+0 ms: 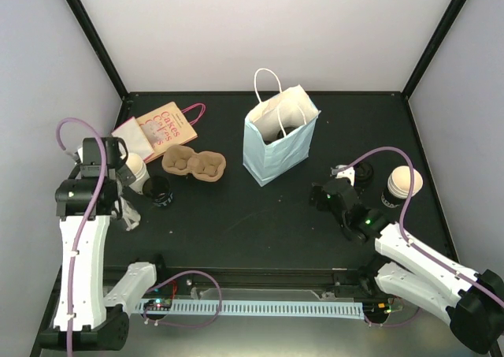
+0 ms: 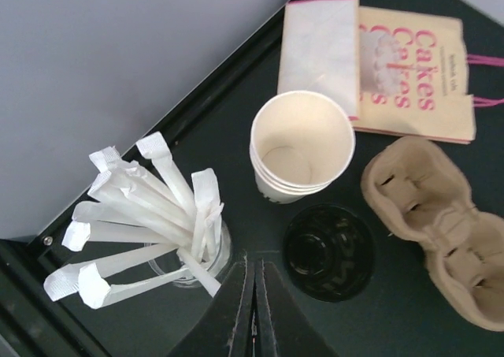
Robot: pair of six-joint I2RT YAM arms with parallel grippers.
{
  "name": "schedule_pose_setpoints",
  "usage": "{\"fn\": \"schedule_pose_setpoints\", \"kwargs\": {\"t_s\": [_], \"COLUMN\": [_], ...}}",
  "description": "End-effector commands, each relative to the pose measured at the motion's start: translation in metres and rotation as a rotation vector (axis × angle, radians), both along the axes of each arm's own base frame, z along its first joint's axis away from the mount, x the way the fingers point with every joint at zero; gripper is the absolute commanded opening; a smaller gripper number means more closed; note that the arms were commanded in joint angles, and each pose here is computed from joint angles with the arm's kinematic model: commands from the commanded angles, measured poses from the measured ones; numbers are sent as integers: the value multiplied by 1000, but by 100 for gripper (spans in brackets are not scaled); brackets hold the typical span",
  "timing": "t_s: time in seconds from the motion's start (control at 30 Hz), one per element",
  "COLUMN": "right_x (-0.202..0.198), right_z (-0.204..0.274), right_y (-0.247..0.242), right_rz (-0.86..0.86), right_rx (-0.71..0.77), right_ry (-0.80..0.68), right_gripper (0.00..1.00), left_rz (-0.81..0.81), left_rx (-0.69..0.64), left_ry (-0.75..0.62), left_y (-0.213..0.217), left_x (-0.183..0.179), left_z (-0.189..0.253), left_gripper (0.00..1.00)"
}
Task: Pack the takeout coffee
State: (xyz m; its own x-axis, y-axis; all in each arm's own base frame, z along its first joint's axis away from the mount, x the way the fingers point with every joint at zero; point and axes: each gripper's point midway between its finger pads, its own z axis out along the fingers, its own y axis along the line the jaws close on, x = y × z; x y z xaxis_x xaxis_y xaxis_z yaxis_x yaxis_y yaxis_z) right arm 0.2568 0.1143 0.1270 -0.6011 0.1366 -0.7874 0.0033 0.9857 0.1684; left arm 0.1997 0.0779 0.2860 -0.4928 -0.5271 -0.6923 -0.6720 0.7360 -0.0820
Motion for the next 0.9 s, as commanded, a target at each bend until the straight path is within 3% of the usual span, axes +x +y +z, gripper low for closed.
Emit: {"fn": "schedule_pose_setpoints", "kwargs": {"t_s": [0.0, 0.47, 0.87], "right_x": [5, 6, 5], "right_z": [8, 7, 7], "right_y": [0, 0, 0], "right_rz": [-25, -26, -28], "right_rx": [24, 23, 22], "right_ry": [-29, -26, -26], "right_gripper": [100, 100, 100], "left_rz": [-27, -126, -444], "left_rx": [-41, -97, -290], "left_ry": [-72, -312, -621], "left_y": [-8, -27, -90], "left_x": [-9, -12, 1], "left_z": [26, 87, 162], "left_gripper": [2, 2, 2]}}
